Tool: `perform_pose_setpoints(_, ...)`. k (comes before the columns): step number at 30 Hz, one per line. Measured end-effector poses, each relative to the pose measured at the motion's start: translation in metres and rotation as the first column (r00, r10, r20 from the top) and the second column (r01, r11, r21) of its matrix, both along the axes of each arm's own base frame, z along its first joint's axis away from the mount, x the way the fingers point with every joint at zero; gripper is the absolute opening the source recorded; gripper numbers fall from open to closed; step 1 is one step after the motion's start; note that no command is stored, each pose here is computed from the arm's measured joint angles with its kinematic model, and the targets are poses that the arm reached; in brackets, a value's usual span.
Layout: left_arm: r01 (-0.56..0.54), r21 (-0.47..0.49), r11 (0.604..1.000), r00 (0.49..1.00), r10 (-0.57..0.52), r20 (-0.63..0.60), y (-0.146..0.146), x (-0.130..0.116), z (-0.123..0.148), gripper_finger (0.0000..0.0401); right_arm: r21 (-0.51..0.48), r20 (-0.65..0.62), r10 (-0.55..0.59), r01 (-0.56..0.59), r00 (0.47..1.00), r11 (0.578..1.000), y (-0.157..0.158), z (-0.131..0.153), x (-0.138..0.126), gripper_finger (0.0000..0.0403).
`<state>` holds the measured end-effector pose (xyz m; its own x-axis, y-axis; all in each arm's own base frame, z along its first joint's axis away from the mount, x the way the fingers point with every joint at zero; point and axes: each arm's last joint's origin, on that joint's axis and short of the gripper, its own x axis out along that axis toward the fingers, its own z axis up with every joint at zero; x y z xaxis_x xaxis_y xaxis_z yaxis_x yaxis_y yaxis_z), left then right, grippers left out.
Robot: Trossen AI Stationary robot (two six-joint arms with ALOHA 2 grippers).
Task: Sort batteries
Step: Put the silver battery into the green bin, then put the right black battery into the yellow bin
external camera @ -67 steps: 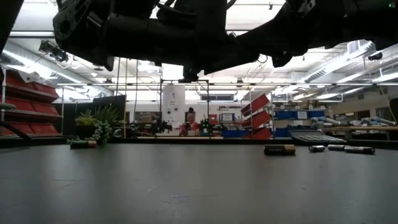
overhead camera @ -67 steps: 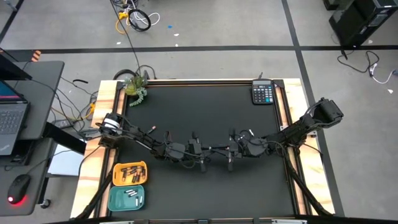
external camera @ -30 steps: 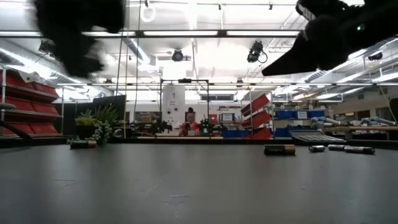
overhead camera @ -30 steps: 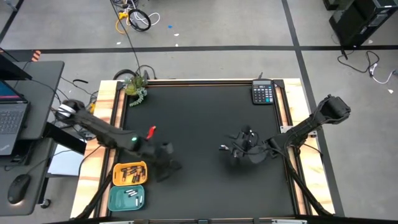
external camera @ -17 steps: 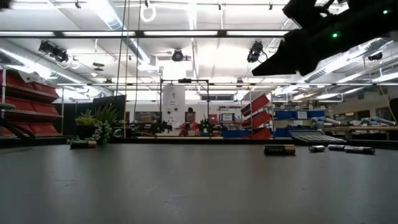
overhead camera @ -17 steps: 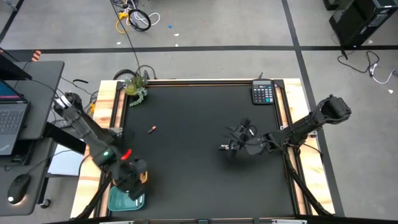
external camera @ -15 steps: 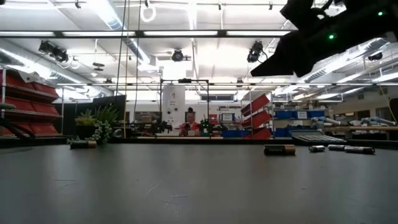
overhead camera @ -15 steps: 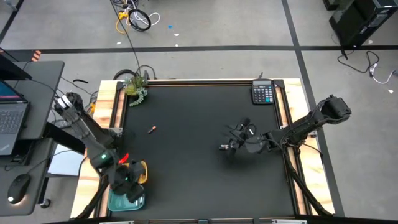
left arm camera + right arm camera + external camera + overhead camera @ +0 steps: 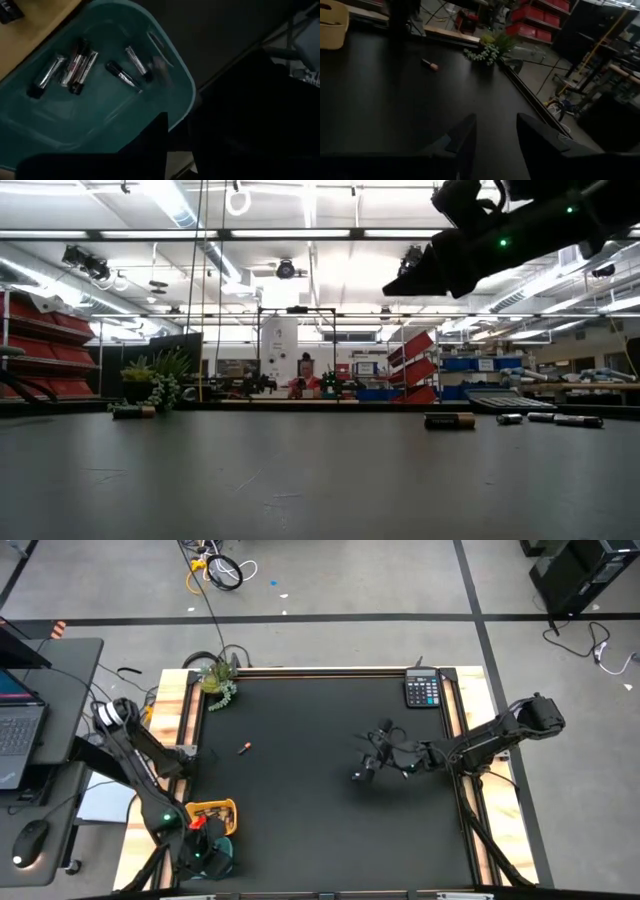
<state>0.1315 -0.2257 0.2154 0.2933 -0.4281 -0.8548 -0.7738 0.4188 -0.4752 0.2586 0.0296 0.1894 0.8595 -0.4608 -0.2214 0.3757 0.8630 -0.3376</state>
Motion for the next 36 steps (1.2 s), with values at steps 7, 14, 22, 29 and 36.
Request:
perform_pose_setpoints(7, 0.008, -0.039, 0.999, 1.000, -0.009, -0.027, -0.001, 0.001, 0.001, 0.0109, 0.012, 0.006, 0.012, -0.012, 1.000, 1.000, -0.012, -0.006, -0.003, 0.0151)
perform_pose_setpoints(14, 0.052, 0.108, 0.993, 0.988, -0.067, 0.140, 0.024, 0.016, 0.019, 0.0102, 0.061, 0.040, -0.014, 0.012, 0.999, 0.998, -0.019, -0.016, -0.011, 0.0151)
perform_pose_setpoints(22, -0.063, 0.547, 0.835, 0.900, -0.190, 0.393, 0.067, 0.052, 0.026, 0.0101, 0.271, -0.157, 0.087, -0.041, 0.984, 0.962, -0.015, -0.043, -0.021, 0.0151)
perform_pose_setpoints(29, -0.123, 0.841, 0.526, 0.868, -0.354, 0.348, 0.096, 0.072, 0.028, 0.0101, 0.489, -0.222, 0.252, -0.116, 0.942, 0.865, 0.002, -0.054, -0.028, 0.0151)
perform_pose_setpoints(36, -0.130, 0.912, 0.388, 0.873, -0.392, 0.291, 0.113, 0.085, 0.031, 0.0101, 0.390, -0.257, 0.188, -0.077, 0.948, 0.917, 0.035, -0.065, -0.035, 0.0151)
